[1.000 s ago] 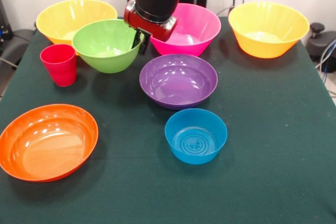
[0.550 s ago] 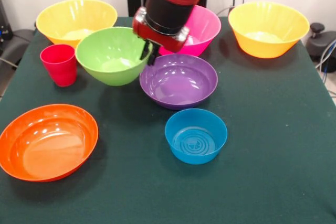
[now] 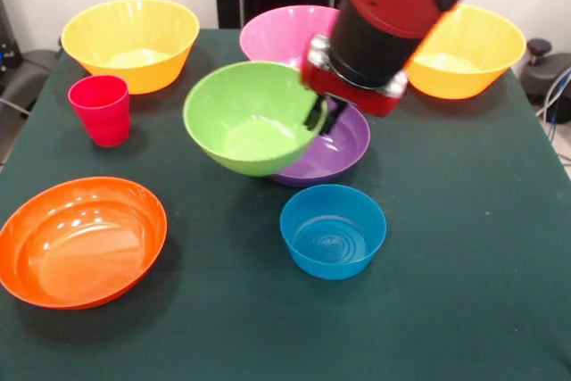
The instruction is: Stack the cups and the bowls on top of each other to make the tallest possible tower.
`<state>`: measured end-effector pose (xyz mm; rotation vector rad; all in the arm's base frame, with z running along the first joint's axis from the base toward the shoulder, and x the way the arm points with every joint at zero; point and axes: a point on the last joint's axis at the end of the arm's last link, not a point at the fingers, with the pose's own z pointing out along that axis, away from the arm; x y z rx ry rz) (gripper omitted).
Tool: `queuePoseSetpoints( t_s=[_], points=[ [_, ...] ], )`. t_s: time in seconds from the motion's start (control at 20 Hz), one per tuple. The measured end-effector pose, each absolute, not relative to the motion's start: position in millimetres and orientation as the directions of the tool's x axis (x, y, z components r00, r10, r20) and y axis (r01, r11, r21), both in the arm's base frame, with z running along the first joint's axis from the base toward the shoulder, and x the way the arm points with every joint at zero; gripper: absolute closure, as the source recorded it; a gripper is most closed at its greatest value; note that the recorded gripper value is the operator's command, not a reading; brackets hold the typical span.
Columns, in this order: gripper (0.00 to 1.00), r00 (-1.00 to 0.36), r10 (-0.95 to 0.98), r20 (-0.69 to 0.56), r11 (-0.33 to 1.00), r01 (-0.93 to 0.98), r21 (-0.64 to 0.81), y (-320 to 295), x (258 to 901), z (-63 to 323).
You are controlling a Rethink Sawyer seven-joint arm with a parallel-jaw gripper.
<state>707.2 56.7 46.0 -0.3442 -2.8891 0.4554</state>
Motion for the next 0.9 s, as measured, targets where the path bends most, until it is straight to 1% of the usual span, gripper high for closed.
queuePoseSetpoints(
  t_s=[0.4,0.7,0.9],
  points=[
    [1.00,-0.958,0.224,0.182,0.937,0.161,-0.309,100,757,41],
    [1.00,-0.973,0.185,0.140,0.947,0.138,-0.291,123,793,22],
    [1.00,-0.980,0.167,0.110,0.950,0.130,-0.285,133,806,7]
  ],
)
